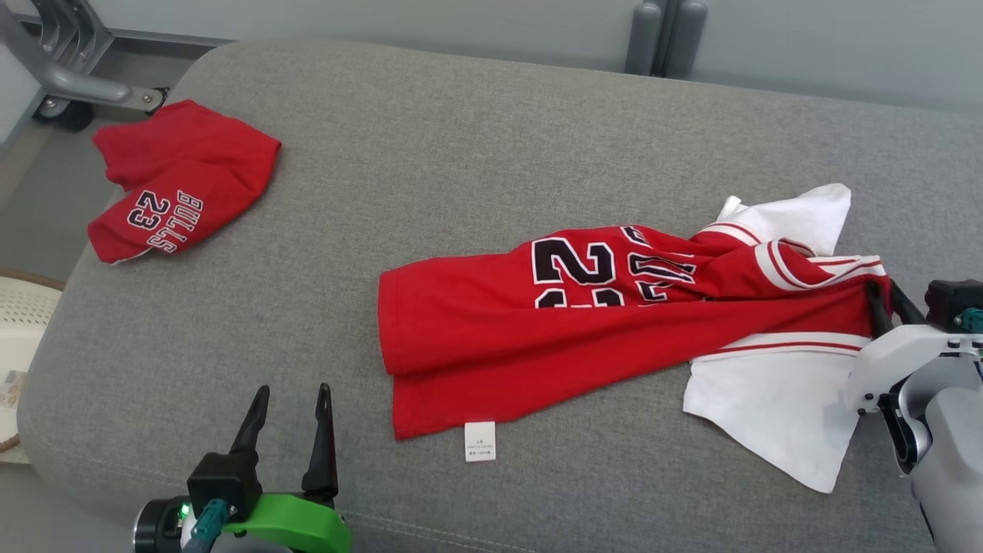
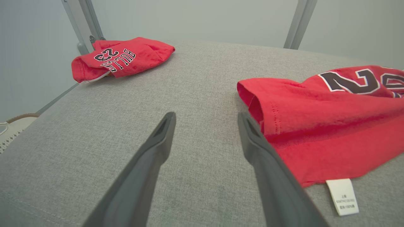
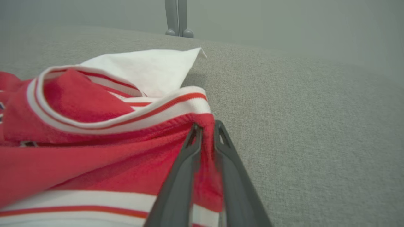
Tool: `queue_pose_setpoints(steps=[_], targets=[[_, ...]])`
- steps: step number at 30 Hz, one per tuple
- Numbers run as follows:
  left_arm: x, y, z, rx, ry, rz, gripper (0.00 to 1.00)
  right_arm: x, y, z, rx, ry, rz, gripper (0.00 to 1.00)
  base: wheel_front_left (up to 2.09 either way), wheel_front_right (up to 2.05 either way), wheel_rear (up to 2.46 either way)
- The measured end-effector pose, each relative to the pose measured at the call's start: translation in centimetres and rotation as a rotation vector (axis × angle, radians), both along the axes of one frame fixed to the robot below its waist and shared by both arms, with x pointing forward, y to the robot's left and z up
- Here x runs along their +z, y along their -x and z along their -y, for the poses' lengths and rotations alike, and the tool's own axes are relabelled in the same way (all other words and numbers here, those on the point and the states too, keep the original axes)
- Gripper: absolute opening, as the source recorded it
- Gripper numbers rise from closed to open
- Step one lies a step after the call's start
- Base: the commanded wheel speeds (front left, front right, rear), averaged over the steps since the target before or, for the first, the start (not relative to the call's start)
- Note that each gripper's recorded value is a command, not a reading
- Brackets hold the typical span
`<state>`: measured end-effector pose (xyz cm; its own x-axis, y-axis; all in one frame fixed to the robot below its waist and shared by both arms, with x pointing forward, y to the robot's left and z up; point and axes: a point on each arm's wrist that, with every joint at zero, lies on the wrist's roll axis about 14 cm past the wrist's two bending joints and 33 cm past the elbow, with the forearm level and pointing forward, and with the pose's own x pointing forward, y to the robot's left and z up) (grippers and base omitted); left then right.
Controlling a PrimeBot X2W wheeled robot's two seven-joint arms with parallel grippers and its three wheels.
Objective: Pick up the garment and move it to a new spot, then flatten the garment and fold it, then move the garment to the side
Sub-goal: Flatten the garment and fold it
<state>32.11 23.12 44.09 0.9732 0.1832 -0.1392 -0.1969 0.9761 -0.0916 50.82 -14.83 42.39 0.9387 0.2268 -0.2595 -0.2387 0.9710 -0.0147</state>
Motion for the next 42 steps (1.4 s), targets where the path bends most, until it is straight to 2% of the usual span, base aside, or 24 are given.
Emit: queue_pose_setpoints(steps=[7,16,23,42], targets=[[-0.2,0.0,0.8,-0.021,0.013,-0.004,1.0,1.2,0.3,0.2,-0.036,-0.041,0.047,1.0,0.0,0.0,0.0],[-0.9,0.0,2.5,-0.072,0.035,-0.018,1.0,-0.3,7.6,0.6,-0.059,-0.09,0.032,1.0,0.0,0.0,0.0],[-1.0,-0.9,4.6,-0.146,0.045,-0.016,1.0,-0.6,11.4,0.9,-0.089,-0.131,0.024,1.0,0.0,0.0,0.0],[-0.2,0.5,5.3,-0.162,0.055,0.016,1.0,3.1,15.4,-0.2,-0.111,-0.221,0.146,1.0,0.0,0.0,0.0]])
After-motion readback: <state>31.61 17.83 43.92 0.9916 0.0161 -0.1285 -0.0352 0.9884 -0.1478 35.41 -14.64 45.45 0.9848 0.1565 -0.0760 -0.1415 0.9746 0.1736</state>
